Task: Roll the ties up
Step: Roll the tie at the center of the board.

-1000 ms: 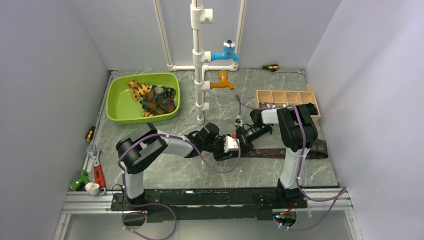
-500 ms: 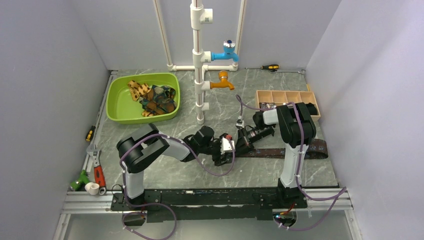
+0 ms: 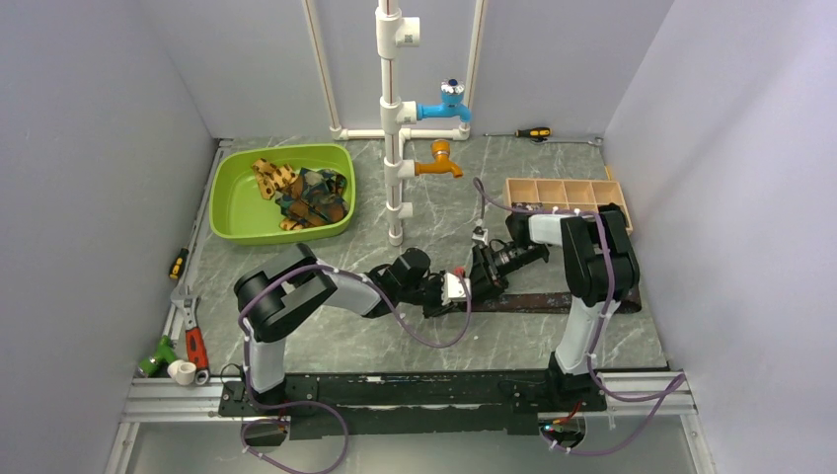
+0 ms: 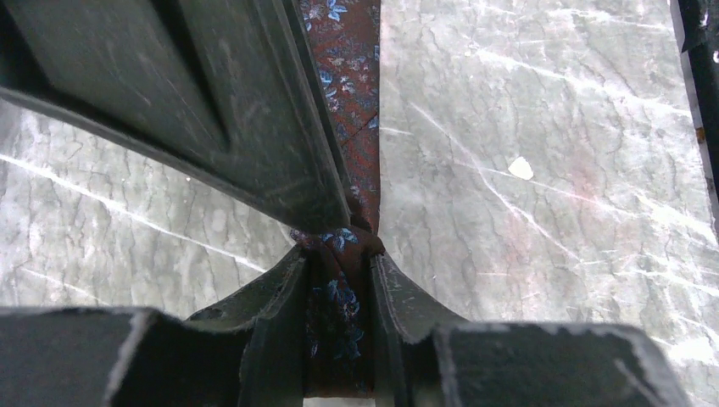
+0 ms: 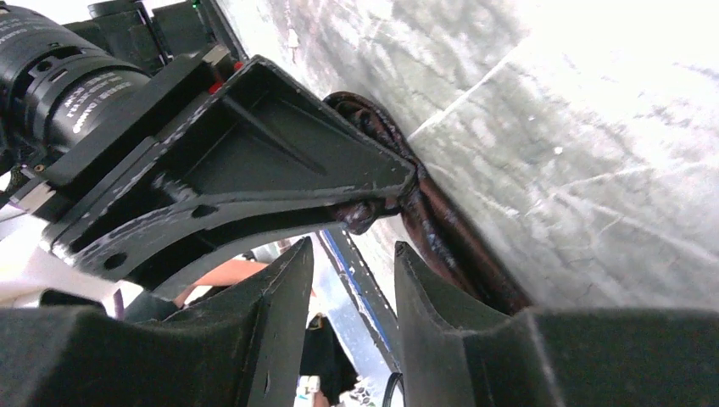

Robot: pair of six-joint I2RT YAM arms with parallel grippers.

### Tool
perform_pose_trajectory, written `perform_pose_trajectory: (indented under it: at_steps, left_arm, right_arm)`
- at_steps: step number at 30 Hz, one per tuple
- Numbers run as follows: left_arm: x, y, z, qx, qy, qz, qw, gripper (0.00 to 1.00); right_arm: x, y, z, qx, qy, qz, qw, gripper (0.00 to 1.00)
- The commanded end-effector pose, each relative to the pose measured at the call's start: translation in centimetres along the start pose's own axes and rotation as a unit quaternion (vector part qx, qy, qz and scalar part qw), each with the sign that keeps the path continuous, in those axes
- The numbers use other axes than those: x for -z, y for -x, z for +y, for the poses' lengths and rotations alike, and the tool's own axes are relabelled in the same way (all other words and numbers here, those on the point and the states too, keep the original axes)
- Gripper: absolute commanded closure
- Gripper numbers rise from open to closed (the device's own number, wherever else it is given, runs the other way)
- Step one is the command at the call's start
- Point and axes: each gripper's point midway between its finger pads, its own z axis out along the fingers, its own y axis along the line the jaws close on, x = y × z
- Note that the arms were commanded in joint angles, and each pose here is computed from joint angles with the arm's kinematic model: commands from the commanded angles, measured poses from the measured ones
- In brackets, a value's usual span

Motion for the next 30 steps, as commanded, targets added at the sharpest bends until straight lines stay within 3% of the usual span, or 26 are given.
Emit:
perform_pose_trajectory:
  at_steps: [1,10,11,14,15,21,22,26,30]
  left_arm:
    - [2.3,-8.3,-3.4,0.074,-0.022,0.141,0.987,0.72]
    - [1.9,-8.0,-3.2,0.071,-0.028,0.144,0.987,0.71]
    - [1.9,-8.0,-3.3,0.071,-0.030,0.143,0.987,0.71]
    - [2.2,-8.2,-3.6,0.074,-0.034,0.143,0.986,0.71]
    - [2.3,-8.2,-3.8,0.075,-0.035,0.143,0.986,0.71]
    - [2.8,-8.8,-4.3,0.068,-0.046,0.139,0.987,0.71]
    - [2.8,-8.8,-4.3,0.069,-0.047,0.138,0.987,0.70]
    - [3.5,-7.9,-3.6,0.093,-0.040,0.101,0.990,0.39]
    - [4.4,-6.7,-2.6,0.097,-0.027,0.049,0.994,0.34]
  right_arm:
    - [0.3,0.7,0.7,0.023,-0.023,-0.023,0.999,0.60]
    - [-1.1,0.7,0.5,0.024,-0.027,0.005,0.999,0.65]
    - [-1.1,0.6,0.2,0.023,-0.034,0.007,0.999,0.69]
    - [-1.0,0.8,-1.0,0.020,-0.068,0.004,0.998,0.96]
    - [-0.9,0.8,-1.4,0.019,-0.079,0.004,0.997,1.00]
    - [-0.7,0.5,-2.8,0.008,-0.111,0.013,0.994,1.00]
    - [-0.7,0.3,-3.1,0.006,-0.117,0.015,0.993,1.00]
    - [-0.7,0.1,-4.3,-0.012,-0.134,0.020,0.991,1.00]
    - [-0.7,0.2,-5.5,-0.030,-0.151,0.034,0.988,1.00]
